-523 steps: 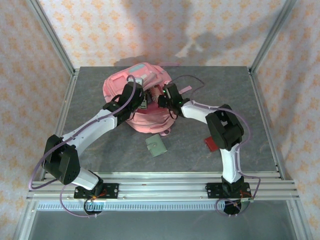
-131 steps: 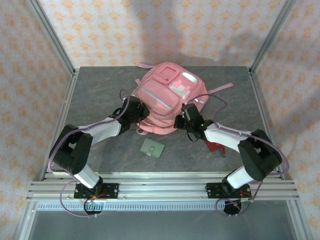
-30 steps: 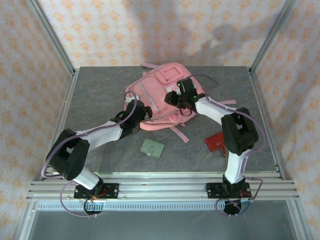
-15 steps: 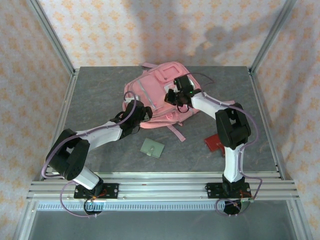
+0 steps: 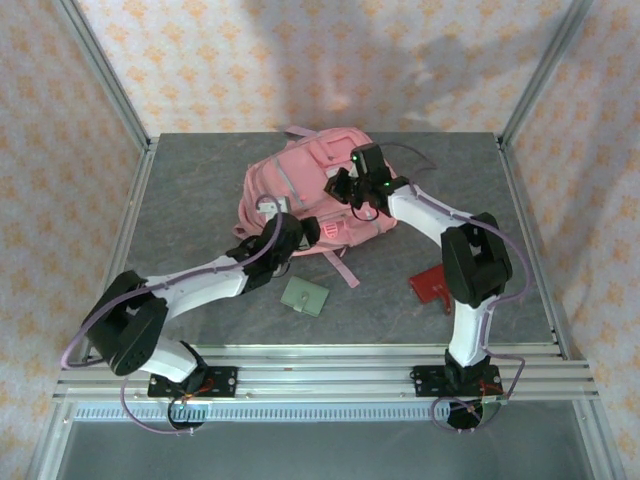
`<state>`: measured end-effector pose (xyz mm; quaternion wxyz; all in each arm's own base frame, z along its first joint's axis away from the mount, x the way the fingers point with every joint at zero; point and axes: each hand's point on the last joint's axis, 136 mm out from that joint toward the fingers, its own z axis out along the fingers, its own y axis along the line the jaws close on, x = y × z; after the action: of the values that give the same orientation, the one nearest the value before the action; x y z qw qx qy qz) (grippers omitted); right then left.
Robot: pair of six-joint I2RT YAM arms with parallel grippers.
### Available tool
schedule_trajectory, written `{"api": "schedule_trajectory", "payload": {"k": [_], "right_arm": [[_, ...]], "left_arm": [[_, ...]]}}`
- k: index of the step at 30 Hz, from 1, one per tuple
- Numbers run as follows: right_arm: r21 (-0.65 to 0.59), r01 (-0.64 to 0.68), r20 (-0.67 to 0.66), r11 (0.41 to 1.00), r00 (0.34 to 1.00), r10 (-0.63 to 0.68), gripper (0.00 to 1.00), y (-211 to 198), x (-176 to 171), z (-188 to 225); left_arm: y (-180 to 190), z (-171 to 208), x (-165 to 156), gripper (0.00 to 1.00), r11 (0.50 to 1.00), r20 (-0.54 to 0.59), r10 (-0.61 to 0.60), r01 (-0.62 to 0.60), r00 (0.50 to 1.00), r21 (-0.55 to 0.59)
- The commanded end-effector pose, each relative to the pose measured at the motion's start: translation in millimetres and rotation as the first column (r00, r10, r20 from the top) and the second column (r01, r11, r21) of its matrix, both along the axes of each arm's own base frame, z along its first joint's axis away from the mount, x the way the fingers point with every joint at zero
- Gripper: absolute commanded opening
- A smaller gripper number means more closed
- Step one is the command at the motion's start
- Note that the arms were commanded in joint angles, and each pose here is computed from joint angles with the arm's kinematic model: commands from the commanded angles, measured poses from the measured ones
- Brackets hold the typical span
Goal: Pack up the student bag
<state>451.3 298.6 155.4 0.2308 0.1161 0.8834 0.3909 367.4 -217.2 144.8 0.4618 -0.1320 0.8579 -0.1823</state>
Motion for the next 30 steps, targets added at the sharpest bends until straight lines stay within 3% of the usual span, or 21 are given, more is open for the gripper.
{"api": "schedule_trajectory", "payload": {"k": [1,6,11,16,18,21,28,29,30], "right_arm": [[0.179,-0.058,0.209,0.982,0.978,0.019,0.0,22,-4,95],[0.197,-0.074,0.21,0.978,0.977,0.031,0.0,29,-18,95],[0.204,-0.082,0.222,0.975,0.974,0.035,0.0,31,-25,100],[0.187,-0.075,0.241,0.979,0.97,0.028,0.0,28,-26,104],[0.181,-0.072,0.247,0.981,0.969,0.025,0.0,27,-25,105],[0.168,-0.06,0.244,0.984,0.97,0.017,0.0,25,-22,100],[0.163,-0.043,0.234,0.986,0.972,0.004,0.0,23,-17,94],[0.164,-0.043,0.232,0.986,0.973,0.004,0.0,23,-17,94],[0.165,-0.042,0.233,0.985,0.973,0.003,0.0,23,-17,95]], "left_arm": [[6,6,14,0.79,0.988,0.049,0.118,-0.122,0.992,0.099],[9,-2,29,0.81,0.967,0.049,0.205,-0.21,0.978,0.141],[13,-6,43,0.72,0.946,0.04,0.268,-0.271,0.963,0.18],[27,-13,49,0.45,0.946,0.0,0.281,-0.277,0.96,0.168],[38,-14,46,0.23,0.952,-0.012,0.27,-0.266,0.963,0.153],[50,-10,38,0.0,0.967,-0.012,0.233,-0.23,0.973,0.112],[68,3,16,0.0,0.997,-0.022,0.069,-0.069,0.997,0.022],[66,6,14,0.04,1.0,-0.025,0.026,-0.026,0.999,-0.006],[65,7,12,0.15,1.0,-0.028,-0.001,0.0,1.0,-0.023]]}}
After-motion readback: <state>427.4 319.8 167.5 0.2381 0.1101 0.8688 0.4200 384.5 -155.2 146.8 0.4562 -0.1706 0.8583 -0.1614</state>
